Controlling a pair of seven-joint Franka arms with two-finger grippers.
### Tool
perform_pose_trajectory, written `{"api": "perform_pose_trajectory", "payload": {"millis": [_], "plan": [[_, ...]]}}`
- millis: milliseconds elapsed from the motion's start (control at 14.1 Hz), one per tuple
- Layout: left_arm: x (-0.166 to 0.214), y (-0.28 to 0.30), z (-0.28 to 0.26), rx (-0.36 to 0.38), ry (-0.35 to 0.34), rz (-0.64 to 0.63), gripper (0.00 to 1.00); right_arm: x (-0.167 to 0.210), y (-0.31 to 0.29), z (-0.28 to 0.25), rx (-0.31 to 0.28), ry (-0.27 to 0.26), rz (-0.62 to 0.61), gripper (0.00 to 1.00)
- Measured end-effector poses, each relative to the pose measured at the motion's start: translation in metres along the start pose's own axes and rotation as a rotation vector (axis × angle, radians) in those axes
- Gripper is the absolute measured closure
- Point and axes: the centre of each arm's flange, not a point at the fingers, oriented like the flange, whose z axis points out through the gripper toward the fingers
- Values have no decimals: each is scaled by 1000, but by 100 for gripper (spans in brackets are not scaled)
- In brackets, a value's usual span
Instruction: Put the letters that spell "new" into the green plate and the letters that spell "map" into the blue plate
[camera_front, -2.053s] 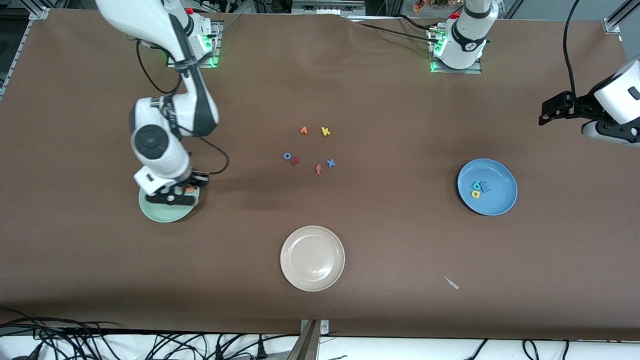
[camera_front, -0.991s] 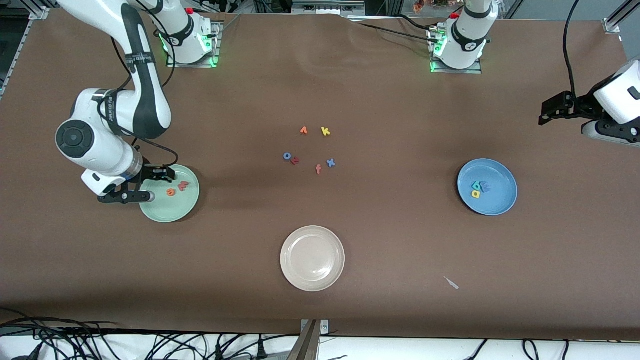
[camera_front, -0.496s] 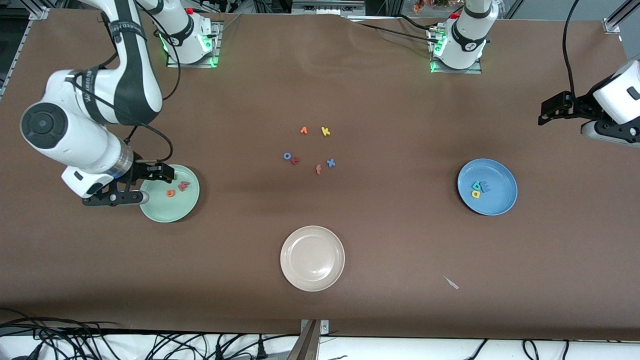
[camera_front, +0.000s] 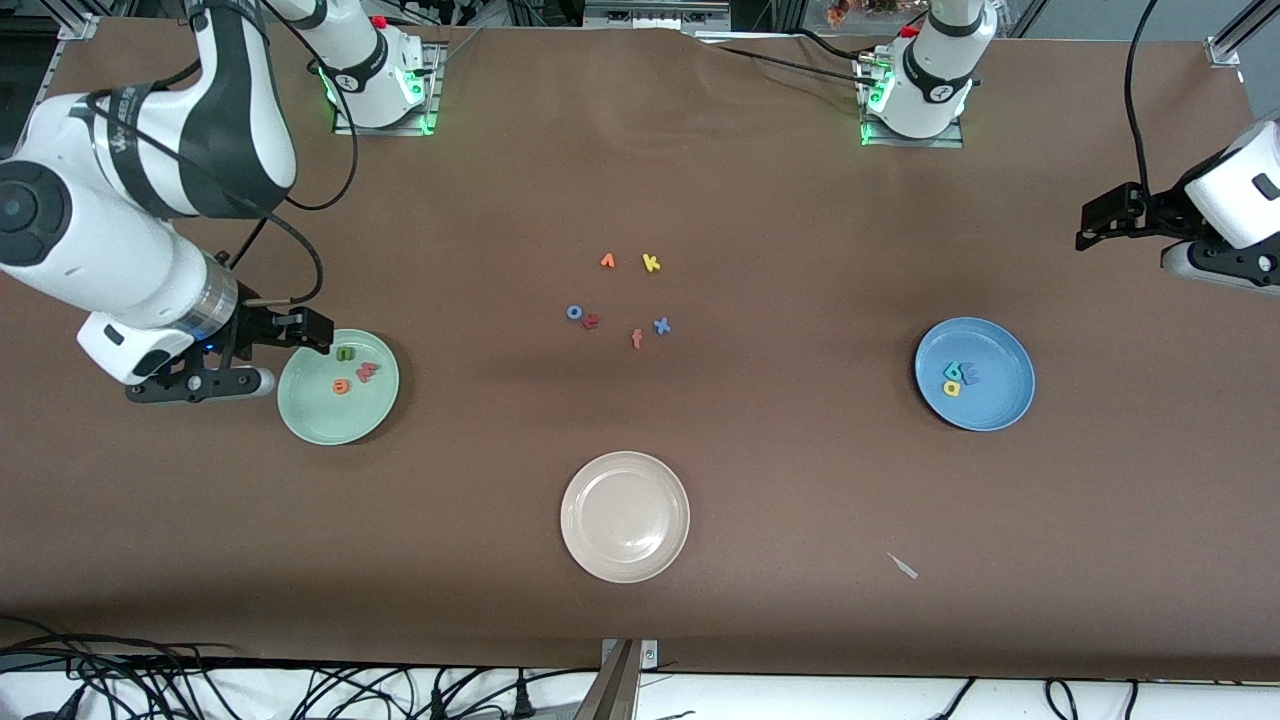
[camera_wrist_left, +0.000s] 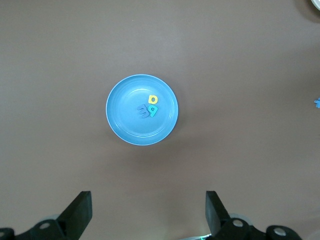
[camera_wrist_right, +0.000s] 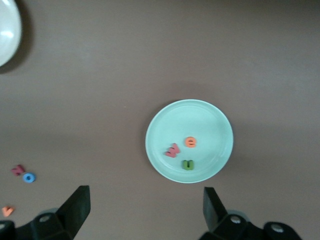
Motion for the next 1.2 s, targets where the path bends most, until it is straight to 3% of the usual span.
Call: {"api": "perform_pose_trajectory", "payload": {"millis": [425, 708, 1204], "plan": [[0, 0, 0, 0, 0, 1, 0, -50, 37, -73, 16, 30, -30, 0], [0, 0, 0, 0, 0, 1, 0, -63, 36, -68, 27, 11, -34, 0], [0, 0, 0, 0, 0, 1, 0, -62, 34, -74, 27, 24, -35, 0]]}}
